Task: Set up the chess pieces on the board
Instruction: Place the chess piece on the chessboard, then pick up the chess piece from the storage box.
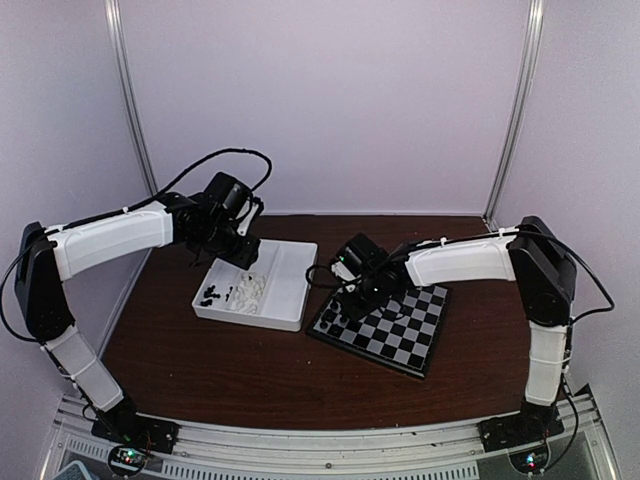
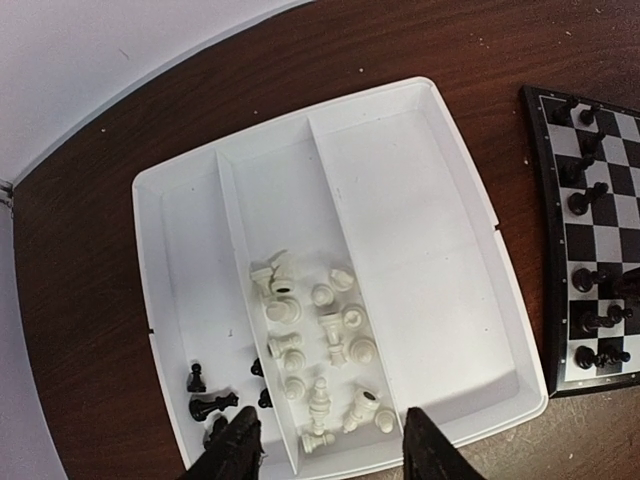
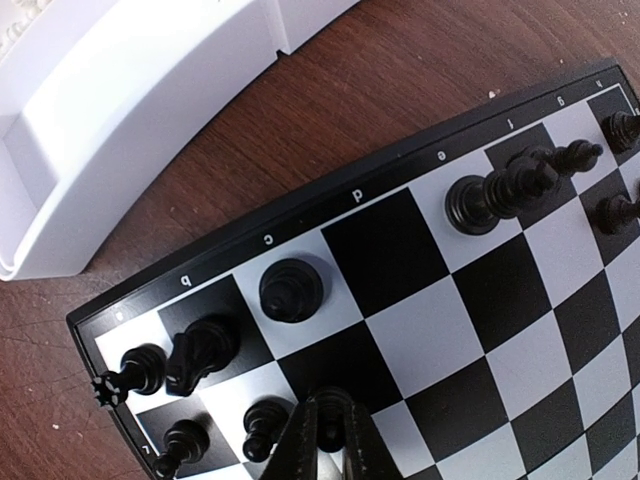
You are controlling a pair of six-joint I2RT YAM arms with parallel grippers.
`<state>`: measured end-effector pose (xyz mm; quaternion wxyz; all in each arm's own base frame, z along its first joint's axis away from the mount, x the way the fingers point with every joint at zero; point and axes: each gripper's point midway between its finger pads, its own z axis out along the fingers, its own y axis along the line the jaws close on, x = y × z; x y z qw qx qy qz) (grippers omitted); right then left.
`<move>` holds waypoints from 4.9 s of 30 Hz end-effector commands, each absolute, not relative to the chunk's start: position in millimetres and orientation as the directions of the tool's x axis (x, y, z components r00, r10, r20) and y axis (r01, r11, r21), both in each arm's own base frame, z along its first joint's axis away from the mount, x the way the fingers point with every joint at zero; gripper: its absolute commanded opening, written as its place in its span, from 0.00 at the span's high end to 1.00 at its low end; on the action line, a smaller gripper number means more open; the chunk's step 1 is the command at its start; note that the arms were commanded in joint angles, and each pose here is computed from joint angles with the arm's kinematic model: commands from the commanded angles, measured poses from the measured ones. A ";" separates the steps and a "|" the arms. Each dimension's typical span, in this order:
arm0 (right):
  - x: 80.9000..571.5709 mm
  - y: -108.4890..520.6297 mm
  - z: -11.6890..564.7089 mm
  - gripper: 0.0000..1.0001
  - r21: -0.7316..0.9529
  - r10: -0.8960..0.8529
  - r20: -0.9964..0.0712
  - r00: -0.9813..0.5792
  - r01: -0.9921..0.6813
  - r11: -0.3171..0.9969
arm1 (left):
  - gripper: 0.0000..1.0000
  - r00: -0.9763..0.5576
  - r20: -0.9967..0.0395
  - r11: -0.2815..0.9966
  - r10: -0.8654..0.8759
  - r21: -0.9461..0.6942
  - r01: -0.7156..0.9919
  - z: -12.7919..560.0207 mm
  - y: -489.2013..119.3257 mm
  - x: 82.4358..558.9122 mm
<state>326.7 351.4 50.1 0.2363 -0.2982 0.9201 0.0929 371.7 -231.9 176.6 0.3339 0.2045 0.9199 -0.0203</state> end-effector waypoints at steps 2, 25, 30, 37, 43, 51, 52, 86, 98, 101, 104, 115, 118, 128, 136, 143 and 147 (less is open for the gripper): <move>339.3 351.7 53.5 0.91 -0.002 -0.505 -0.511 -0.695 -0.587 0.809 | 0.51 -0.662 -0.671 0.922 0.334 0.088 0.376 195.1 -228.8 376.0; 350.9 351.5 58.0 0.83 -0.036 -0.512 -0.521 -0.683 -0.582 0.812 | 0.51 -0.661 -0.674 0.923 0.330 0.083 0.376 194.7 -230.1 377.5; 351.0 352.4 62.6 0.83 -0.029 -0.509 -0.528 -0.680 -0.584 0.811 | 0.51 -0.659 -0.674 0.922 0.332 0.085 0.378 195.0 -230.1 377.5; 352.4 353.8 63.9 0.88 -0.031 -0.512 -0.529 -0.677 -0.587 0.809 | 0.51 -0.660 -0.674 0.921 0.333 0.084 0.380 194.8 -230.0 376.8; 352.2 353.0 65.1 0.89 -0.033 -0.514 -0.528 -0.676 -0.588 0.808 | 0.51 -0.660 -0.674 0.922 0.332 0.085 0.378 195.1 -228.4 376.2; 349.3 348.4 67.7 0.89 -0.037 -0.510 -0.528 -0.679 -0.582 0.813 | 0.51 -0.659 -0.675 0.922 0.331 0.084 0.377 195.6 -227.7 375.0; 348.9 347.6 67.2 0.88 -0.036 -0.508 -0.528 -0.681 -0.580 0.814 | 0.51 -0.660 -0.674 0.922 0.331 0.082 0.377 195.3 -227.9 375.0; 326.4 347.5 164.3 0.57 0.237 -0.380 -0.626 -0.681 -0.630 0.739 | 0.50 -0.686 -0.670 0.940 0.284 0.052 0.338 185.0 -213.2 375.7; 312.5 351.3 182.4 0.54 0.530 -0.230 -0.504 -0.832 -0.509 0.678 | 0.46 -0.718 -0.629 0.950 0.298 0.123 0.287 170.8 -188.3 369.7; 314.1 349.6 183.3 0.53 0.541 -0.209 -0.495 -0.844 -0.487 0.686 | 0.44 -0.750 -0.601 0.959 0.277 0.120 0.258 158.8 -179.0 365.2; 315.5 349.4 181.0 0.55 0.552 -0.189 -0.473 -0.861 -0.456 0.698 | 0.42 -0.780 -0.570 0.965 0.257 0.109 0.238 145.7 -170.8 360.6; 321.6 346.2 172.5 0.55 0.548 -0.157 -0.456 -0.876 -0.415 0.726 | 0.41 -0.817 -0.524 0.970 0.243 0.117 0.213 123.7 -155.6 355.6; 322.9 345.6 171.2 0.56 0.546 -0.153 -0.458 -0.876 -0.413 0.729 | 0.41 -0.829 -0.505 0.971 0.240 0.108 0.215 114.3 -154.5 357.9; 324.9 340.8 164.8 0.57 0.519 -0.156 -0.466 -0.871 -0.413 0.748 | 0.54 -0.852 -0.469 0.972 0.233 0.087 0.217 92.5 -149.4 374.9; 325.2 338.1 163.5 0.57 0.509 -0.159 -0.473 -0.866 -0.417 0.753 | 0.70 -0.872 -0.425 0.968 0.243 0.049 0.246 74.2 -160.8 386.6; 325.5 338.3 160.1 0.57 0.508 -0.160 -0.473 -0.866 -0.417 0.753 | 0.72 -0.884 -0.416 0.975 0.213 0.025 0.222 66.4 -157.2 402.5; 326.1 338.1 157.9 0.57 0.507 -0.160 -0.471 -0.868 -0.414 0.756 | 0.73 -0.888 -0.407 0.973 0.214 0.010 0.230 61.1 -161.7 407.6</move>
